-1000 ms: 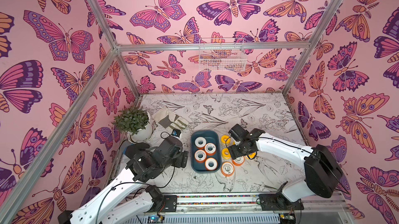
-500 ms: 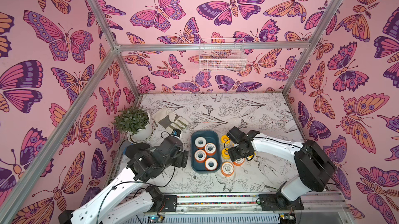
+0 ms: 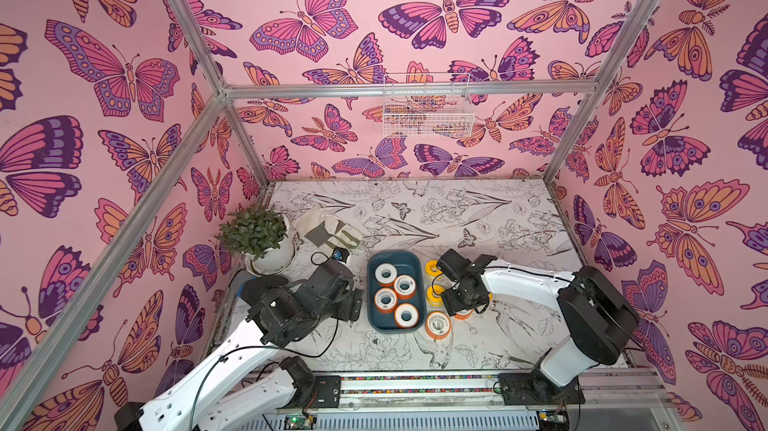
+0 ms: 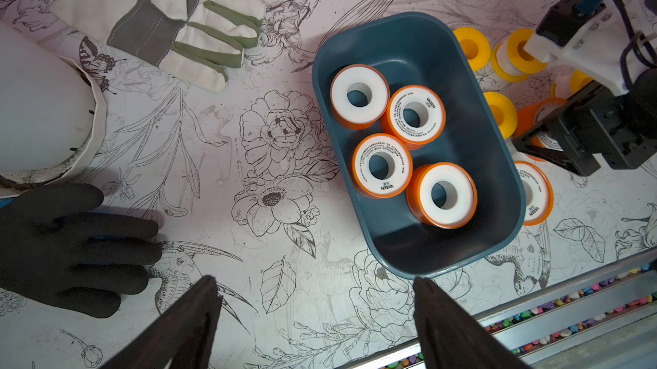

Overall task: Put the sealing tape into the storage box
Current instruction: Pick up the sealing tape at the center of the board.

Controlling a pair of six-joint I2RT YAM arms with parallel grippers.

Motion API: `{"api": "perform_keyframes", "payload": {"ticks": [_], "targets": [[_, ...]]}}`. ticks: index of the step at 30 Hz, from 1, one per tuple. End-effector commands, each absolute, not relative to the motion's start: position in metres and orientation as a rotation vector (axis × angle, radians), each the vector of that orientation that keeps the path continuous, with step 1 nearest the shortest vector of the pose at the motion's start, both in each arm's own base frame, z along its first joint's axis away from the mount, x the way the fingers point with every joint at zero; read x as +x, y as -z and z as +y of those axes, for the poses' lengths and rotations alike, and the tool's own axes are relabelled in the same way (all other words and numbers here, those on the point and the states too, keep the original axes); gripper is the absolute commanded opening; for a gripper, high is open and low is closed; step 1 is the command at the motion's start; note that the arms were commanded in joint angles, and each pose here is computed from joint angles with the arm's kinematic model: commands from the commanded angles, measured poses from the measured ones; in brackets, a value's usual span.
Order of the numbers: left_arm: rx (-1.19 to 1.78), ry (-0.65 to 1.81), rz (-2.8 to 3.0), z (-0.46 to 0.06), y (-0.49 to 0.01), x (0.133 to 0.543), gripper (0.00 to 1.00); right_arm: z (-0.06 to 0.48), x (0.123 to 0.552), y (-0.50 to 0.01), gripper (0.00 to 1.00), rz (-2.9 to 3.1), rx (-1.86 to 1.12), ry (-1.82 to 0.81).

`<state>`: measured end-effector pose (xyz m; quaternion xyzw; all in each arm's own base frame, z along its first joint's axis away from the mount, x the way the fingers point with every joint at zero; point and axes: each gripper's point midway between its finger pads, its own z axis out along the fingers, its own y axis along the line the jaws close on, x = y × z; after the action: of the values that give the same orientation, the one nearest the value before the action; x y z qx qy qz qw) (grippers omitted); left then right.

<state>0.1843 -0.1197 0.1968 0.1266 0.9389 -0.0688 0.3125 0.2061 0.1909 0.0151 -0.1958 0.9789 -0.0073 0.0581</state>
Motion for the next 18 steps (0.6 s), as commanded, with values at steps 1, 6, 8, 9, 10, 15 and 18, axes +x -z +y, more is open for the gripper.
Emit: {"api": "perform_keyframes", "payload": {"ticks": [1,6,8,9,10,15,18], "targets": [[0.353,0.181,2.489,-0.12,-0.192,0.184,0.89,0.191,0.204,-0.015,0.74,2.975,-0.586,0.032],[0.351,0.183,2.491,-0.12,-0.191,0.184,0.89,0.19,0.207,-0.031,0.65,2.938,-0.585,0.023],[0.35,0.18,2.494,-0.12,-0.191,0.184,0.89,0.191,0.209,-0.044,0.64,2.906,-0.575,0.003],[0.35,0.179,2.495,-0.12,-0.19,0.184,0.89,0.19,0.211,-0.05,0.63,2.891,-0.571,0.007],[0.349,0.177,2.497,-0.12,-0.19,0.184,0.89,0.189,0.212,-0.054,0.63,2.884,-0.569,0.007],[0.347,0.177,2.498,-0.12,-0.19,0.185,0.89,0.188,0.215,-0.079,0.62,2.833,-0.562,-0.009],[0.342,0.176,2.495,-0.119,-0.191,0.185,0.89,0.186,0.219,-0.096,0.62,2.797,-0.563,-0.003]]}}
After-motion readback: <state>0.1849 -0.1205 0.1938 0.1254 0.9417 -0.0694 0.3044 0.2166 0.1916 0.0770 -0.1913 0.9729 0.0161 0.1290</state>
